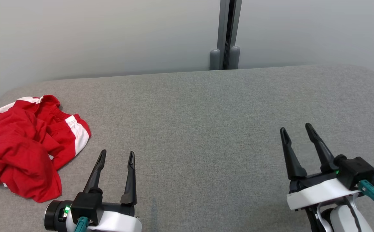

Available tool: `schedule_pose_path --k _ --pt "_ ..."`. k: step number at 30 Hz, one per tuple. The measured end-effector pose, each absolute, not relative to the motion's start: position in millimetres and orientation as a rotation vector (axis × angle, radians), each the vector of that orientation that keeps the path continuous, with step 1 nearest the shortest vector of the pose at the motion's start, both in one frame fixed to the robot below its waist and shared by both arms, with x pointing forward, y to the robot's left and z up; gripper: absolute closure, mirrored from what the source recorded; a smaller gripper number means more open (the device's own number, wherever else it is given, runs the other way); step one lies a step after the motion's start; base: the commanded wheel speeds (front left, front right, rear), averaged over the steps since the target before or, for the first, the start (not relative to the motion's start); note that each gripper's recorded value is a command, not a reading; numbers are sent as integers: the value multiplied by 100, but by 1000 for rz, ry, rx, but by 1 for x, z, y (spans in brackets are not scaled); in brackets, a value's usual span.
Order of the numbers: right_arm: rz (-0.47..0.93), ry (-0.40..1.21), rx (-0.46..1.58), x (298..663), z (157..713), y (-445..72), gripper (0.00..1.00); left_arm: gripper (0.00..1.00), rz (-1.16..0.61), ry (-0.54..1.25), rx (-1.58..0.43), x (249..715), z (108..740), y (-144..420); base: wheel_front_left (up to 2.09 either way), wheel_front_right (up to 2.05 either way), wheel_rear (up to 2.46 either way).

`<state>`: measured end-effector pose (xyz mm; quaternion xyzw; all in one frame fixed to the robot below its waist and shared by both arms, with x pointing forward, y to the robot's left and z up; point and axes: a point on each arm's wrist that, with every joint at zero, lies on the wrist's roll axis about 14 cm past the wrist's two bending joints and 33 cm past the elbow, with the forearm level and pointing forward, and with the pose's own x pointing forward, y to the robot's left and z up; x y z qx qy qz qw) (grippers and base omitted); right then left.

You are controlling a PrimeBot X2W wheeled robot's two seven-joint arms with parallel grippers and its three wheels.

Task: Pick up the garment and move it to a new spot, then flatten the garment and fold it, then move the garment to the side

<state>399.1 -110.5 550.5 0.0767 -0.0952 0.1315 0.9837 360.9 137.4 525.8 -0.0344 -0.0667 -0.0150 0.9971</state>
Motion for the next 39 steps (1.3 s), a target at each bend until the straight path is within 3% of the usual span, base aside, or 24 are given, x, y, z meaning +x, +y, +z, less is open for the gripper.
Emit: schedule_pose_path --k 7,24,39 --pt "231 -194 232 403 550 -121 0 0 -29 -119 -79 361 521 138 0 0 0" --pt "235 -162 199 401 540 -119 0 0 -29 -116 -92 358 520 140 0 0 0" --pt "406 -147 213 408 540 -57 0 0 133 -129 -74 332 522 191 0 0 0"
